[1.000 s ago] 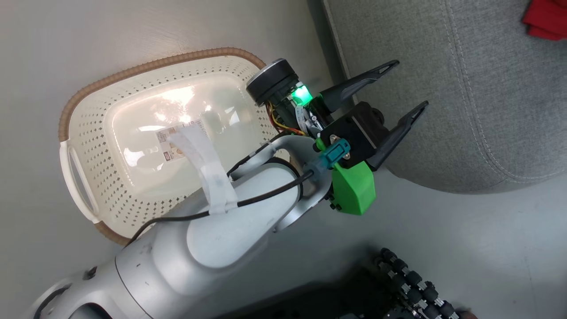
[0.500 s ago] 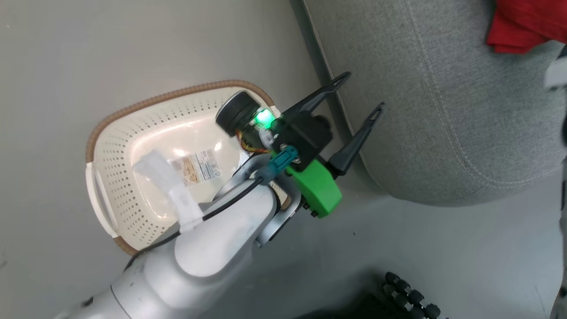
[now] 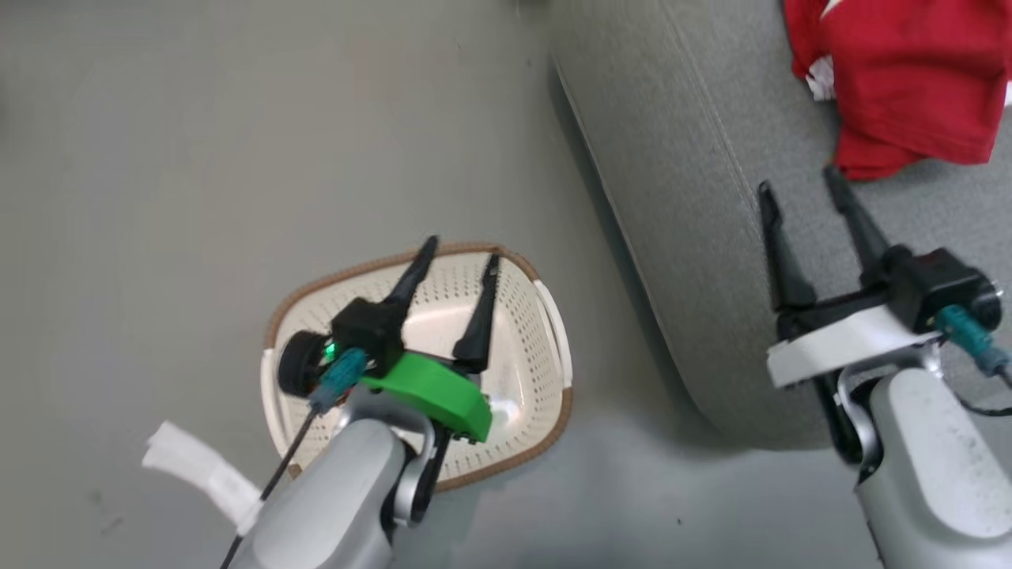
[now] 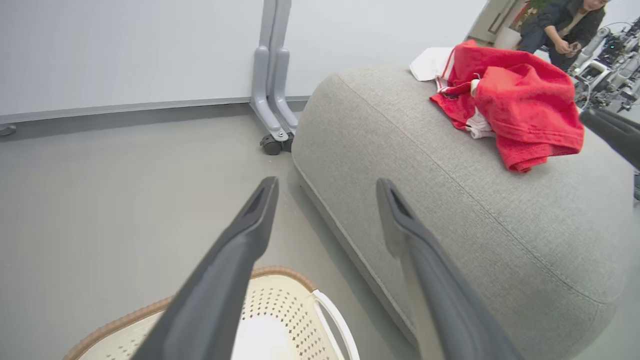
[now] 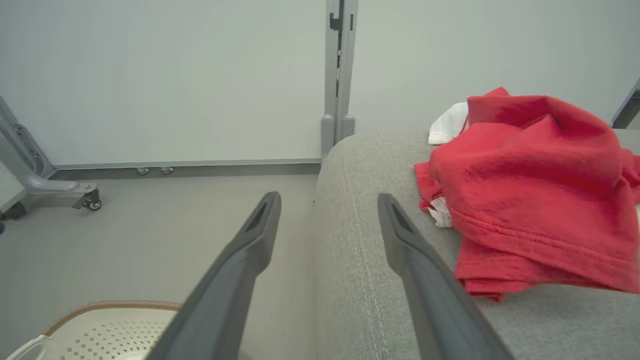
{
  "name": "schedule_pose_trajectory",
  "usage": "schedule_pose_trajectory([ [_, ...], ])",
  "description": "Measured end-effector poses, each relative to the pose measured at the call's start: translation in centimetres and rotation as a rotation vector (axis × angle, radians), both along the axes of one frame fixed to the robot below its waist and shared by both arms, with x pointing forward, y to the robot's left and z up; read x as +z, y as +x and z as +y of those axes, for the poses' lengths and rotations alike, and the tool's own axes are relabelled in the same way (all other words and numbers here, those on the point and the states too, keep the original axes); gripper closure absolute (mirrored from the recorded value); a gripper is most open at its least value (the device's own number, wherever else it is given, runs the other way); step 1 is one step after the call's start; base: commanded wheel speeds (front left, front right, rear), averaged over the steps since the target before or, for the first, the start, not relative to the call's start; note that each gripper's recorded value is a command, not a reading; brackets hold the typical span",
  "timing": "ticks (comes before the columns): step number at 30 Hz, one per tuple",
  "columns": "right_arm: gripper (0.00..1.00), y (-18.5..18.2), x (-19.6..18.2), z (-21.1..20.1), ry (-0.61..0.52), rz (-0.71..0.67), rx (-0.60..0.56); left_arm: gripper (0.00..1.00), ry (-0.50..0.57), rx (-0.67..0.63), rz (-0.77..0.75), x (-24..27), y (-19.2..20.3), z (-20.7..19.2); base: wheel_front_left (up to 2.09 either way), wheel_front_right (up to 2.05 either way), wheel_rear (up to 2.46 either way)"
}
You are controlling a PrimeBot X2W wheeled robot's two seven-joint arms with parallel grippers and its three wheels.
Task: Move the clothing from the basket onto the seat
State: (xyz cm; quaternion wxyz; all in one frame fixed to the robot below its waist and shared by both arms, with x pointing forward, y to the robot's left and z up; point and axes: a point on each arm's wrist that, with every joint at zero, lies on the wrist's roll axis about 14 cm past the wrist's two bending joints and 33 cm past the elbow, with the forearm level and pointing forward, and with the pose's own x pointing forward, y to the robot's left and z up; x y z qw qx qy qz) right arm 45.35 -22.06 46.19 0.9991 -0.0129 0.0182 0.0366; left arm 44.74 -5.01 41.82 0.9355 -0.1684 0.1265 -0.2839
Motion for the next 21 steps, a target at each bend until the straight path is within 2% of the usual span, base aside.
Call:
schedule_pose_trajectory([
  [4, 0.00, -1.1, 1.8, 3.5, 0.030, -0.046, 0.085, 0.00, 0.012, 0.173, -0.054, 2.4, 0.0, 4.8, 0.00, 0.00, 0.00],
  [12, 0.00, -4.2, 4.4, 6.7, 0.065, -0.110, 0.147, 0.00, 0.079, 0.455, -0.143, 5.4, -4.0, 14.0, 0.00, 0.00, 0.00],
  [21, 0.00, -7.7, 7.1, 8.7, 0.079, -0.191, 0.167, 0.00, 0.147, 0.569, -0.273, 8.6, -9.6, 19.5, 0.00, 0.00, 0.00],
])
